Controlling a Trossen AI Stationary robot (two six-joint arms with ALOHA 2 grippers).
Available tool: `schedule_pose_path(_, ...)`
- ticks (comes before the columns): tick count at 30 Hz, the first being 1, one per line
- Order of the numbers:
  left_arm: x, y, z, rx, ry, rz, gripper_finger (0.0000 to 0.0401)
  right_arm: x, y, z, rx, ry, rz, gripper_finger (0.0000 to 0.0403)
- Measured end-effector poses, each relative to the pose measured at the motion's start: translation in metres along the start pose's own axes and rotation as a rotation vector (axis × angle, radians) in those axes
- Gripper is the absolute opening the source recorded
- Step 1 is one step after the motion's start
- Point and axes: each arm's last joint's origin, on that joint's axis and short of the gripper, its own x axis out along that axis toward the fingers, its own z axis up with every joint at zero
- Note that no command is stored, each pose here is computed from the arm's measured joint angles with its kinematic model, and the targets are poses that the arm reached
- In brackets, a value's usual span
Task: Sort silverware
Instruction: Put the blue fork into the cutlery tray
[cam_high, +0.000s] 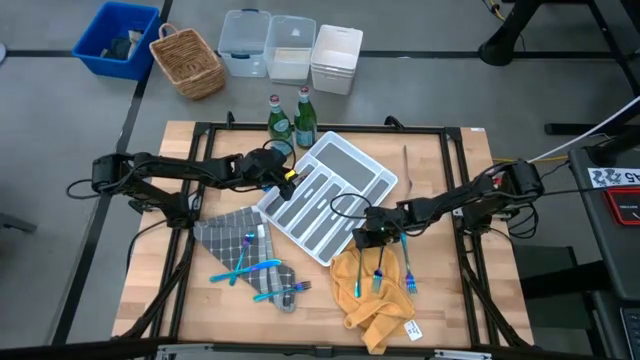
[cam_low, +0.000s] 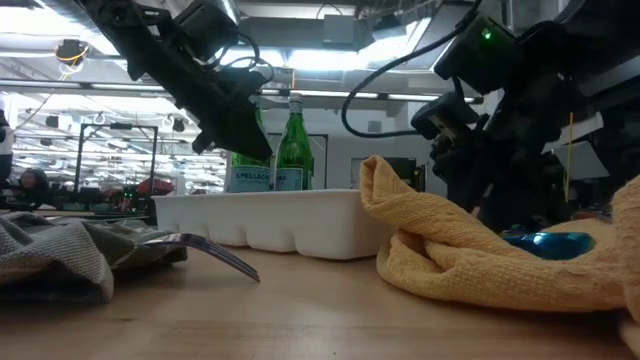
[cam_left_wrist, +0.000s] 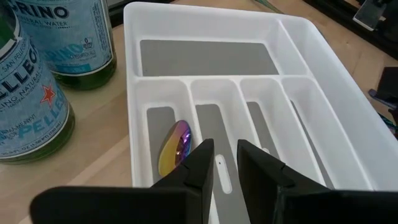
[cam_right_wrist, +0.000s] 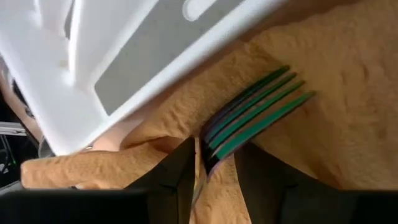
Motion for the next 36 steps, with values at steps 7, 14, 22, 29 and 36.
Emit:
schedule_pose_path(7, 0.000, 0.000, 0.000, 0.000, 0.000, 0.000, 0.0060, -0.001, 0.001, -0.001, -0.001, 0.040, 0.009, 0.0045)
schedule_pose_path(14, 0.000, 0.000, 0.000, 0.000, 0.000, 0.000, 0.0060, -0.001, 0.003, -0.003, 0.008, 0.096, 0.036, 0.0017)
schedule_pose_path(22, 0.000, 0.000, 0.000, 0.000, -0.001, -0.001, 0.0060, -0.010, 0.013, -0.003, -0.002, 0.103, 0.123, 0.0007)
schedule_pose_path(29, 0.000, 0.000, 0.000, 0.000, -0.002, -0.001, 0.0060, -0.037, 0.028, -0.006, -0.025, 0.058, 0.240, 0.0006)
schedule_pose_path(36, 0.000, 0.000, 0.000, -0.002, -0.003, -0.002, 0.0060, -0.060, 0.046, 0.001, -0.002, -0.283, 0.406, 0.0009)
